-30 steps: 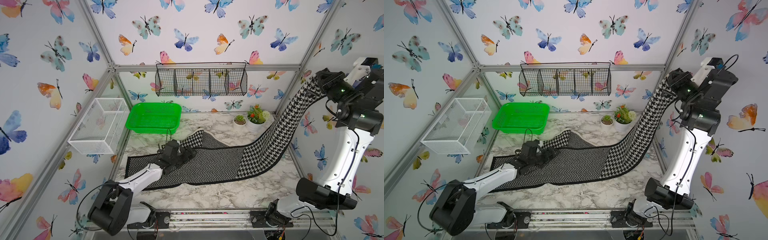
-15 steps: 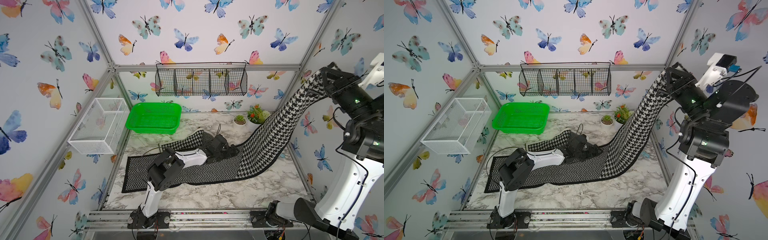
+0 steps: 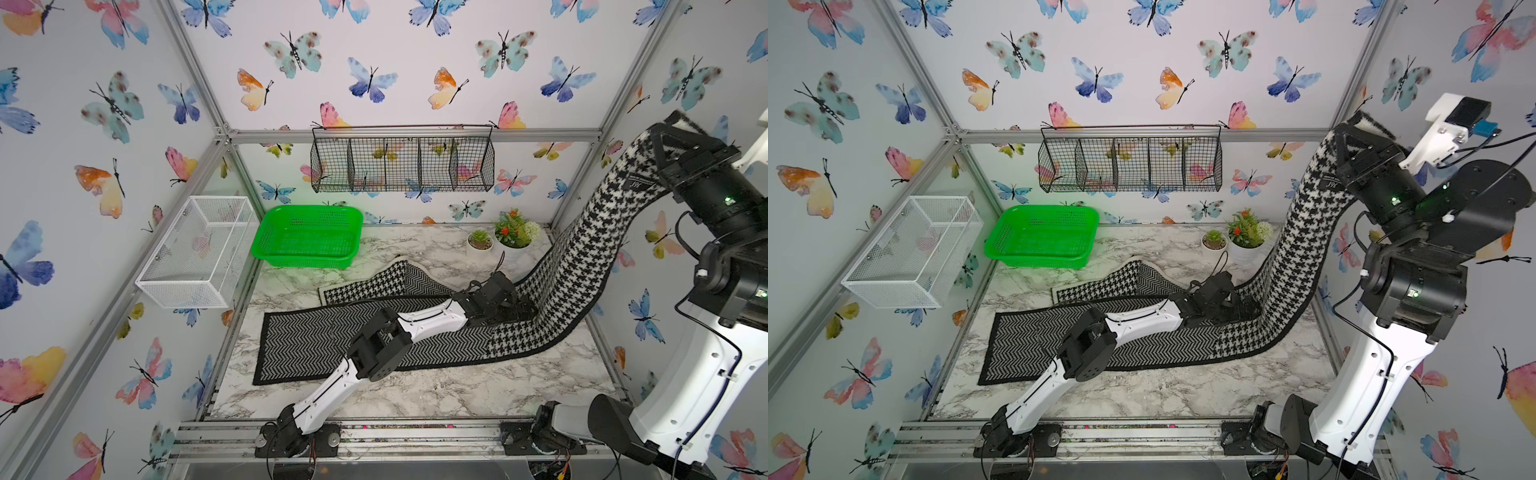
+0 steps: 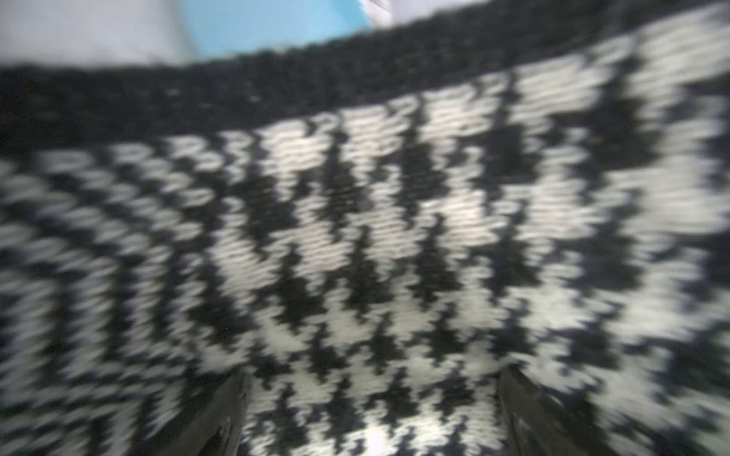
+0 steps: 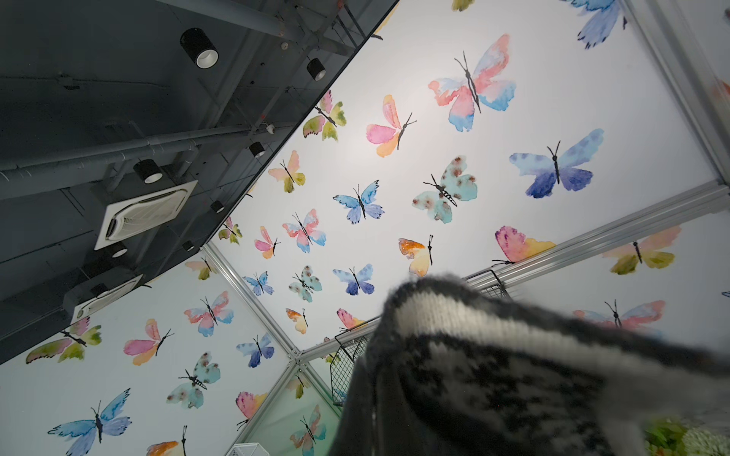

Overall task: Roll up the scarf and place it into the basket
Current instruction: Flatten out the scarf at the center of the board, then fold the scarf at the center of the board.

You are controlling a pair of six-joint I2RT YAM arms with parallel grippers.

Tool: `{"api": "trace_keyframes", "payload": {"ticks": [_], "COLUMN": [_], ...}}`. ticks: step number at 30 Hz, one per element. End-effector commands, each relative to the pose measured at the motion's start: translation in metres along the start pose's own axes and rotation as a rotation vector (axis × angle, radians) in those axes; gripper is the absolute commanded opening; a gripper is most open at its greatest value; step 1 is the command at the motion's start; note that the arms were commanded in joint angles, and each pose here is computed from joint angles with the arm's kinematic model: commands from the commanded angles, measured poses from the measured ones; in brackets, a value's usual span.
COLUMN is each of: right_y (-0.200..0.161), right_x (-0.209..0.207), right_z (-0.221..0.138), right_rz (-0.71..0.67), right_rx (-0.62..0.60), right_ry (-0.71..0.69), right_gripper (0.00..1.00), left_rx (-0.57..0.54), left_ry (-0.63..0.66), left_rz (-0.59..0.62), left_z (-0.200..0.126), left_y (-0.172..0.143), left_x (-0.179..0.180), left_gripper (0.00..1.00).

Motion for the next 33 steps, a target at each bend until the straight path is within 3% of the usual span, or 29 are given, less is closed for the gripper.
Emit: {"api": "trace_keyframes", "payload": {"ticks": [1, 6, 9, 14, 21, 33], "right_y": [0.009, 0.008, 0.004, -0.009, -0.022, -0.069], "right_x": [0.018, 0.018, 0.016, 0.009, 0.004, 0.012], "right_z": [-0.002, -0.002, 0.003, 0.012, 0.020, 0.035], "right_rz": [-0.034, -0.032, -0.025, -0.006, 0.009, 0.039], "right_rx": [-0.026, -0.018, 0.005, 0.050, 0.086, 0.191], "right_ry": [0.058, 0.065, 0.089, 0.109, 0.117, 0.183], "right_gripper": [0.01, 0.01, 0.01, 0.01, 0.01, 0.01], "left_rx": [0.087, 0.135, 0.140, 0.041, -0.045, -0.062], "left_ry": [-0.043, -0.127, -0.117, -0.035, -0.009, -0.023], "left_rz": [0.016, 0.025, 0.015, 0.000, 0.021, 0.006], "left_z": [0.019, 0.036, 0.033, -0.019, -0.096, -0.125], "left_y": [-0.029, -0.051, -0.052, -0.018, 0.023, 0.028], "left_x": [-0.014, -0.034, -0.025, 0.010, 0.016, 0.022], "left_gripper": [0.98, 0.98, 0.98, 0.98, 0.98, 0.98]}}
Point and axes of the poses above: each gripper's point midway between its finger pads, its own z axis out along the fingers, its own x axis along the line the jaws close on, y = z × x, the point moved 1 cm from there along -z, back along the fingers, and after that the axes turned 7 degrees about -z, right-handed, at the moved point
